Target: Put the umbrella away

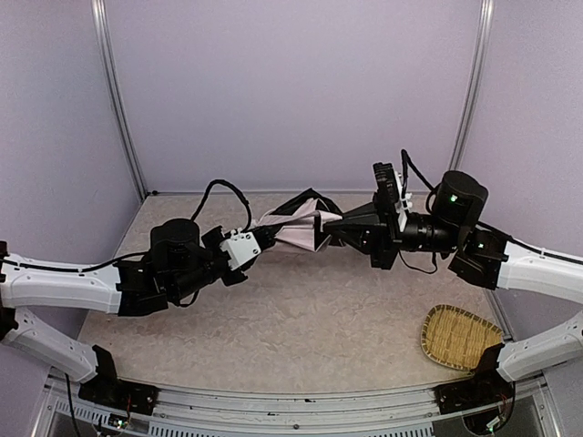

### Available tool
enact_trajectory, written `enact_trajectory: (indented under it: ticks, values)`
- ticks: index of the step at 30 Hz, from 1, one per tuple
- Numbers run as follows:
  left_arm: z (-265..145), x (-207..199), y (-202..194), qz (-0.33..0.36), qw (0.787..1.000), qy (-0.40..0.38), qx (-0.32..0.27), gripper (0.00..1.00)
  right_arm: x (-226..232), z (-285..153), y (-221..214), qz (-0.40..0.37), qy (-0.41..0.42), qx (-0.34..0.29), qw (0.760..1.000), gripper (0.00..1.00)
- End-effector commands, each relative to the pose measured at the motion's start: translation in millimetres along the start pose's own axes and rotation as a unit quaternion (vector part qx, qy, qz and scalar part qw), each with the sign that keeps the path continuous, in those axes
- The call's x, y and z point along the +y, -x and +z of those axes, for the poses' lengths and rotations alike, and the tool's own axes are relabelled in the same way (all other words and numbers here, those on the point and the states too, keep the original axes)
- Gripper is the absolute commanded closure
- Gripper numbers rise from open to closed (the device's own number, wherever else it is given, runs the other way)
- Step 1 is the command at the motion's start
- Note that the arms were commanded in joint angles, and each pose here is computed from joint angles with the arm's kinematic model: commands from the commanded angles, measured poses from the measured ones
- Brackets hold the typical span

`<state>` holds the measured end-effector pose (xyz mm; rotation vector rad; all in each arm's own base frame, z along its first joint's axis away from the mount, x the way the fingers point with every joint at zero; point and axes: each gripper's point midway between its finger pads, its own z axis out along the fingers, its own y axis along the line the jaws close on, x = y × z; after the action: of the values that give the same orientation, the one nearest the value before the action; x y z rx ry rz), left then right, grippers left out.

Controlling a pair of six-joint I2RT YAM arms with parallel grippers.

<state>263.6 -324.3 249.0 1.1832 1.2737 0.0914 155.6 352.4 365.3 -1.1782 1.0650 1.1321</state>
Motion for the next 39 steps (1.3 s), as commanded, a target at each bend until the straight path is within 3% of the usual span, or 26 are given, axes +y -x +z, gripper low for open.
enact_trajectory:
  ticks: [1,6,12,17,23,29,34,36,39]
  values:
    - [8,28,1,-0.071,0.996,0.048,-0.017,1.0,-9,1,-12,0.023,-0.029,0.046,0.998,1.0]
    - [17,52,-11,-0.112,0.989,0.101,-0.004,1.0,-2,3,-39,0.066,-0.009,0.073,0.995,1.0]
    - [16,95,38,-0.153,0.978,0.125,-0.067,1.0,2,-6,-122,0.135,-0.032,0.132,0.982,1.0]
    - [-4,99,96,-0.175,0.969,0.066,-0.158,1.0,-10,-10,-174,0.166,-0.054,0.171,0.97,1.0]
    - [-48,44,140,-0.15,0.954,-0.098,-0.238,1.0,-55,-38,-201,0.182,-0.117,0.169,0.962,1.0]
    - [-112,-25,161,-0.098,0.892,-0.278,-0.342,1.0,-81,-38,-177,0.125,-0.117,0.141,0.975,1.0]
    - [-141,-77,165,-0.042,0.847,-0.37,-0.378,1.0,-85,-27,-143,0.064,-0.09,0.109,0.988,1.0]
    - [-143,-95,162,-0.032,0.835,-0.407,-0.368,1.0,-83,-24,-130,0.044,-0.075,0.101,0.991,1.0]
    - [-125,-125,140,-0.021,0.843,-0.452,-0.292,1.0,-85,-21,-112,0.013,-0.074,0.104,0.992,1.0]
